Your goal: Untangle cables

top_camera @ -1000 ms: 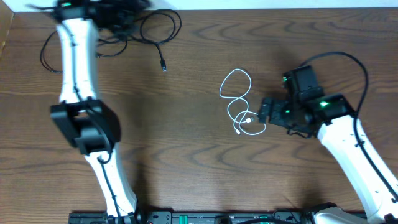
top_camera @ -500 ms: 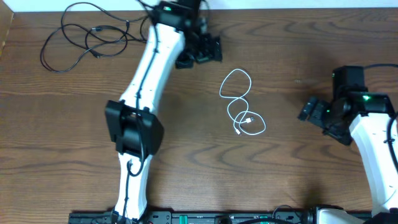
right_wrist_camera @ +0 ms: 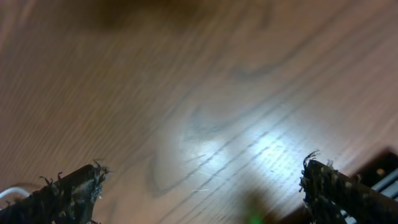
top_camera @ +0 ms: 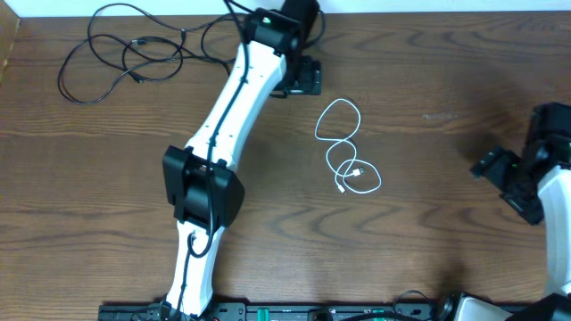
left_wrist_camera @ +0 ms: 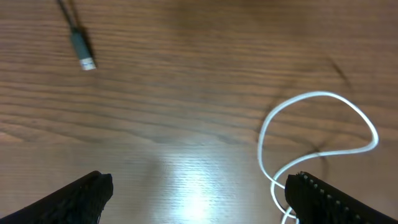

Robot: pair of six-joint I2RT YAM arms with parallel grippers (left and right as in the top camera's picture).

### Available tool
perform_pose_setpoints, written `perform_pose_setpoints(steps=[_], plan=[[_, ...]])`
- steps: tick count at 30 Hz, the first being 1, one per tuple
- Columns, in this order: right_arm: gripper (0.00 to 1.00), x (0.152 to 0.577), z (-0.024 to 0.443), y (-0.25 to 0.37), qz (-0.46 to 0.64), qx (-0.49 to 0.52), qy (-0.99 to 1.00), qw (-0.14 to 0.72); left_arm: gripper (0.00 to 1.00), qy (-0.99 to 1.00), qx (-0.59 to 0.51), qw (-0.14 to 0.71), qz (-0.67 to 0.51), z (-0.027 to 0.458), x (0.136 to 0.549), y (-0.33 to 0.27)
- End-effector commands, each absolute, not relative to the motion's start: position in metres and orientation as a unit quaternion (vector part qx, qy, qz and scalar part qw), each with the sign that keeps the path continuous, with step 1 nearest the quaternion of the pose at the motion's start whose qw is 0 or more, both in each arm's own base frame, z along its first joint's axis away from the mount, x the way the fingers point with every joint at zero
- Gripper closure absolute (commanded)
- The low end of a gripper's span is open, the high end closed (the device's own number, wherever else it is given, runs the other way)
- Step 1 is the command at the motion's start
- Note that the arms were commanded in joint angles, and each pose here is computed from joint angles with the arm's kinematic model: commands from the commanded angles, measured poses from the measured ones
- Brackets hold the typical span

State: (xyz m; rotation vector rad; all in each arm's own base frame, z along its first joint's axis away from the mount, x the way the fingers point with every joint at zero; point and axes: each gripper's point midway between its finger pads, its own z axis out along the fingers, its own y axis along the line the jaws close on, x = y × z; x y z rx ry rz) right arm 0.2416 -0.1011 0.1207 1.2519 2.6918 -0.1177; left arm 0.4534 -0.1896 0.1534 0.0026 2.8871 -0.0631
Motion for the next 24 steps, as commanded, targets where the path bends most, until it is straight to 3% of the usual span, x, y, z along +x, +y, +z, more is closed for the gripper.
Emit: perform_pose_setpoints(steps=[1,24], plan=[[0.01,0.235,0.12,-0.115,-0.045,0.439,0.893,0.082,0.06,0.992,-0.023,0.118,-0.024,0.151,0.457,-0.174],[0.01,0.262,0.128,-0.048,0.158,0.416,0.893,0.07,0.06,0.992,0.068,0.045,-0.096,0.114,0.428,-0.209]])
